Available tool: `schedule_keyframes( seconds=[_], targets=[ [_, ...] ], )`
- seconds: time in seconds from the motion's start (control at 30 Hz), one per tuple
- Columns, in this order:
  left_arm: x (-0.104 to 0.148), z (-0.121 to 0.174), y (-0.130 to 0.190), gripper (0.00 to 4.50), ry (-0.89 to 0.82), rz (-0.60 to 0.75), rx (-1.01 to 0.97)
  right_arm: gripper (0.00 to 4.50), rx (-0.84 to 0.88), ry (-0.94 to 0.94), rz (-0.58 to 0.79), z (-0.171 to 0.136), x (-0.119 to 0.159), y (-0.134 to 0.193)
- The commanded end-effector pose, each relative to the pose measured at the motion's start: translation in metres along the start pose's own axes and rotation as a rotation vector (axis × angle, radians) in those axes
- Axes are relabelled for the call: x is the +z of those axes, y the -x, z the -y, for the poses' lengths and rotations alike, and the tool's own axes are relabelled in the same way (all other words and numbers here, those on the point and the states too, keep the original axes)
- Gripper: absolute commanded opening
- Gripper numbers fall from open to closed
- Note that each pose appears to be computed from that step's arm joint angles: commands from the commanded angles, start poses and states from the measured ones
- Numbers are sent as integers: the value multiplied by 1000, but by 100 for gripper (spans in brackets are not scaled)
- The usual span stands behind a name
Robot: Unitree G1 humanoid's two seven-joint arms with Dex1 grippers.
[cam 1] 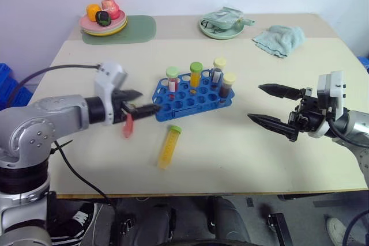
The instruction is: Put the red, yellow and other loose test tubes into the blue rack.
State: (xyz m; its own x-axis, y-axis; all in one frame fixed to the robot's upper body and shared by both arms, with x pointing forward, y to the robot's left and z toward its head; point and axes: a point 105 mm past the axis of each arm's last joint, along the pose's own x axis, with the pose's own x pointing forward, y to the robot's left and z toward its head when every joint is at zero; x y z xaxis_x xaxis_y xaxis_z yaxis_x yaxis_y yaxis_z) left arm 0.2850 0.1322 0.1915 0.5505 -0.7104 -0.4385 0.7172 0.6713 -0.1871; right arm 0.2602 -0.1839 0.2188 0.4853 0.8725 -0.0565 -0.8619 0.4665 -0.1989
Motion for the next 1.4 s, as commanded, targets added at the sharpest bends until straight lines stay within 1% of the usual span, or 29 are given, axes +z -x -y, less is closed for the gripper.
schedule_keyframes(
  seconds=[0.03,0.13,0.23,0.27,0.33,0.43,0.53,0.6,0.67,0.77,0.83,0.93,1.07,1.27,1.4],
  targets=[
    [-5,3,0,450,31,-61,9,446,13,20,20,-1,6,-3],
    [-10,-3,-3,450,69,-107,41,446,12,18,21,-3,4,-6],
    [-23,-8,-2,450,137,-153,71,446,9,15,20,-3,3,-6],
    [-30,-8,-3,450,161,-194,63,446,8,15,20,-2,3,-7],
    [-33,-3,-8,450,176,-223,45,446,6,11,21,-2,2,-8],
    [-31,8,-15,450,148,-294,-2,446,4,9,20,-3,0,-9],
    [-16,19,-21,450,216,-277,-60,446,2,6,21,-3,-1,-11],
    [-9,20,-25,450,224,-297,-53,446,1,7,21,-4,-2,-11],
    [-12,18,-27,450,230,-358,-58,446,-7,6,24,-3,-3,-12],
    [-9,23,-30,450,221,-386,-97,446,-10,6,26,-3,-4,-13],
    [-5,24,-34,450,201,-404,-88,446,-11,2,28,-2,-5,-13],
    [-2,23,-38,450,227,-477,-115,446,-10,0,32,-3,-6,-15],
    [-4,19,-34,450,259,-584,-128,446,-13,-3,37,-3,-7,-17],
    [-12,18,-29,450,278,-657,-139,446,-22,-7,39,-4,-9,-18],
    [-21,13,-34,450,293,-666,-103,446,-27,-10,43,-6,-11,-19]
  ],
)
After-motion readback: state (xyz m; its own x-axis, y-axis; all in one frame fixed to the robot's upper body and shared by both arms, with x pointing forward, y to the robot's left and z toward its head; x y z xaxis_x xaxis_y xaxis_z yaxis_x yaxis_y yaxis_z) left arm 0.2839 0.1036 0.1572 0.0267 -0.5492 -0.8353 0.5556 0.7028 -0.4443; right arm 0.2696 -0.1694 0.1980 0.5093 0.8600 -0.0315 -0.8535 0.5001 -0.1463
